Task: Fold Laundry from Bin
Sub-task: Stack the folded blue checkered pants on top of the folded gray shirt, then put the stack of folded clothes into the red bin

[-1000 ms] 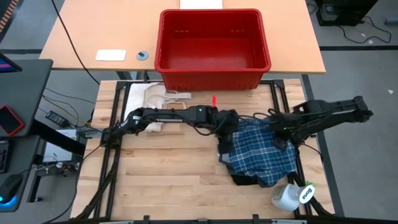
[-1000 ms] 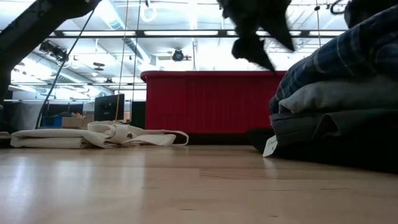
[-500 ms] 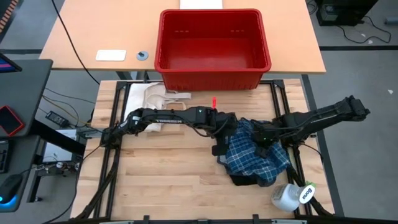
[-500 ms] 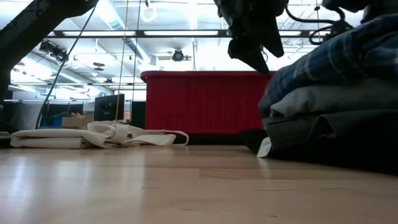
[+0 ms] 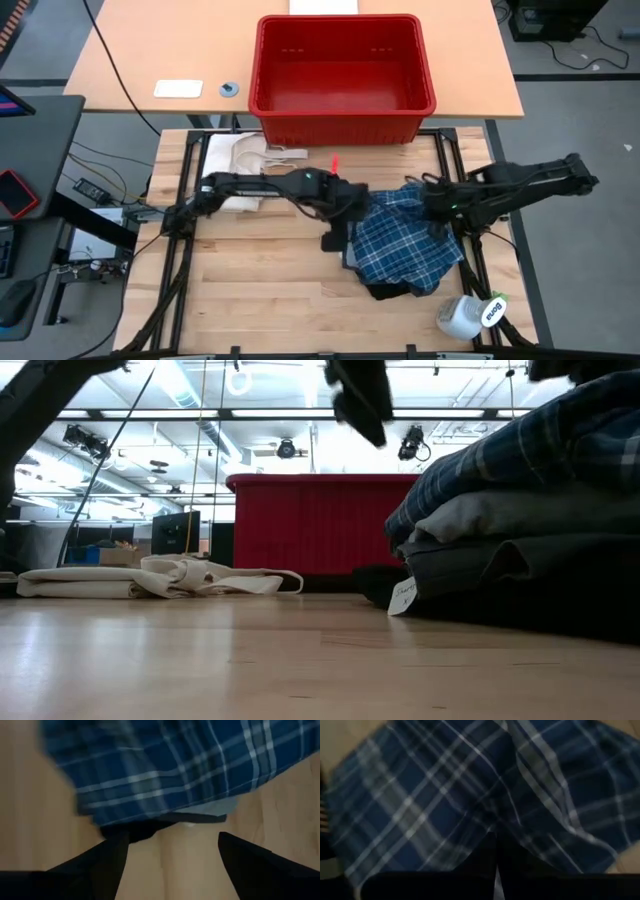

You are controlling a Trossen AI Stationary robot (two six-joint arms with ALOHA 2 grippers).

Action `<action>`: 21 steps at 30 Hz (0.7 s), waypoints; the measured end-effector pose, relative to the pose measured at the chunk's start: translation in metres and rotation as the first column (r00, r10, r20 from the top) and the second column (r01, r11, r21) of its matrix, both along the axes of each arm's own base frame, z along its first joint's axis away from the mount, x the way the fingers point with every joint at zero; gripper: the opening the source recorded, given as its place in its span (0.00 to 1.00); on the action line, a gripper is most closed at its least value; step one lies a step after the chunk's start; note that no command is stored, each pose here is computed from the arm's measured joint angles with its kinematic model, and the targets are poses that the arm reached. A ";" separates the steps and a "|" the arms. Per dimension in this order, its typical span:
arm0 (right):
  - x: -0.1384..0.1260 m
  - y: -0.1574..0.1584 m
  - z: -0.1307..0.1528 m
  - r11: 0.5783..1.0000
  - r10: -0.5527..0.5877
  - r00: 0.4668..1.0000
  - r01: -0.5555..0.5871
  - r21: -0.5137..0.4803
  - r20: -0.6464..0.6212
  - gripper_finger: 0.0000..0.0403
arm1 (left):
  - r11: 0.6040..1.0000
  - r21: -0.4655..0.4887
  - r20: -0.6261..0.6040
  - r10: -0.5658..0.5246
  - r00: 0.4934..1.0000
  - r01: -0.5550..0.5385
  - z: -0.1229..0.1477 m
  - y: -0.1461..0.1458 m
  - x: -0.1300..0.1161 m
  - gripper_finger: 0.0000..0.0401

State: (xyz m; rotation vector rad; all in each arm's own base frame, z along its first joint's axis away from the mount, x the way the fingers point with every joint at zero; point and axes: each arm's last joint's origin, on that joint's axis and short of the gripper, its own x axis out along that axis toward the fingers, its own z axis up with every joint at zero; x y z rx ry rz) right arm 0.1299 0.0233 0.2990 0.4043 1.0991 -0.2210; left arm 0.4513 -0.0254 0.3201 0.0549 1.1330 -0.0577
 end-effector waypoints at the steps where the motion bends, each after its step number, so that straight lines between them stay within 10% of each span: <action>1: -0.005 -0.001 0.005 1.000 0.002 1.000 -0.002 0.006 0.010 0.06 | 1.000 0.010 0.014 0.013 1.000 -0.013 0.009 0.001 -0.006 0.78; 12: -0.034 -0.008 0.044 1.000 -0.016 0.976 0.019 -0.012 0.219 0.06 | 0.954 0.163 0.318 0.191 0.928 -0.253 0.102 -0.014 -0.068 0.76; 21: -0.056 -0.009 0.039 0.994 -0.011 0.996 0.001 0.110 0.089 0.06 | 0.945 0.186 0.244 0.221 0.944 -0.269 0.006 -0.058 -0.102 0.76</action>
